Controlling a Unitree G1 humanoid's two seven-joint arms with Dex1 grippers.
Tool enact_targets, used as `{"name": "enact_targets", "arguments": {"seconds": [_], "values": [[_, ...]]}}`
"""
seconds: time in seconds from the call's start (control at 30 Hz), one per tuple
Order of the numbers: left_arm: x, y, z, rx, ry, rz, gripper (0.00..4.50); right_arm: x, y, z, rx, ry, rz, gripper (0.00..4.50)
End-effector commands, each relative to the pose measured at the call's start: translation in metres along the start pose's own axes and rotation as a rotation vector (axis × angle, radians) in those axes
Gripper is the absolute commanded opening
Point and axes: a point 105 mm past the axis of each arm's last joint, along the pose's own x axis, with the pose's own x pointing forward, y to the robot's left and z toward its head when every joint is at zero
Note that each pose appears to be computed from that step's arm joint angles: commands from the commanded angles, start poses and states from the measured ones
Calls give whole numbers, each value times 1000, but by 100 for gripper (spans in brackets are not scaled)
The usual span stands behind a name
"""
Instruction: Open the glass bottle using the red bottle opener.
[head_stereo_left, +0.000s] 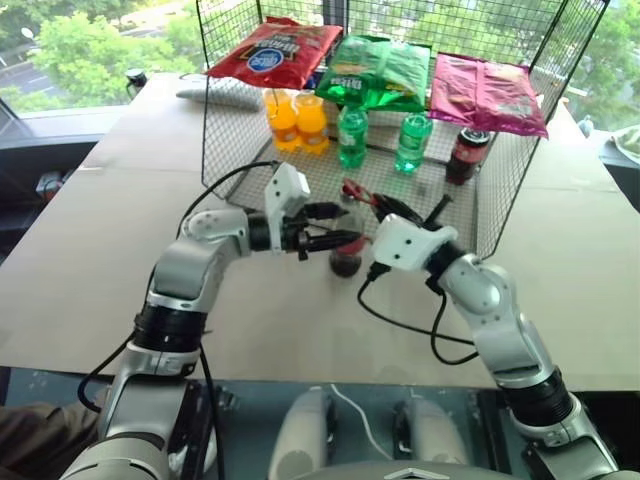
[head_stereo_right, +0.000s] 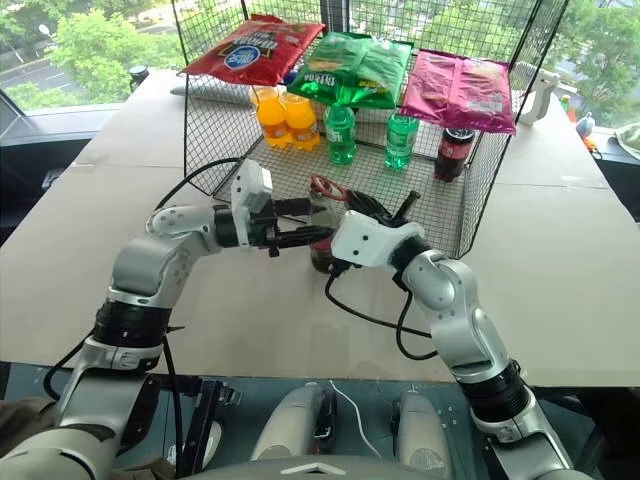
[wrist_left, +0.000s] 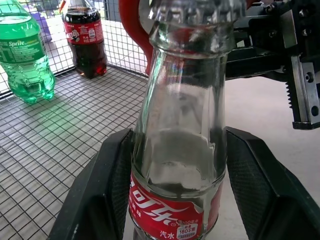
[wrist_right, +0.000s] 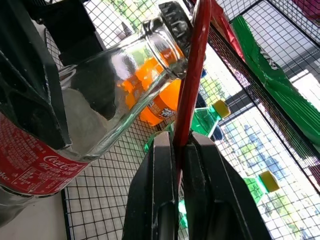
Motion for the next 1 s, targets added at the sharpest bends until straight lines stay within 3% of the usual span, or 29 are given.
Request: {"name": "enact_targets", "arguments": {"seconds": [0.03, 0.27, 0.57, 0.7, 1.0], "values": [[4, 1, 23, 64, -48, 13, 217, 2, 23, 14, -97, -52, 111, 0], [5, 1, 22, 60, -39, 15, 217, 1, 27, 13, -93, -47, 103, 0], [3, 1, 16, 65, -23, 16, 217, -3, 12, 7, -295, -37, 163, 0], [3, 2, 16, 64, -21, 20, 217, -3, 6, 13, -196, -61, 136, 0], [2, 3, 14, 70, -19, 22, 217, -1, 5, 16, -294, -74, 158, 0]]}}
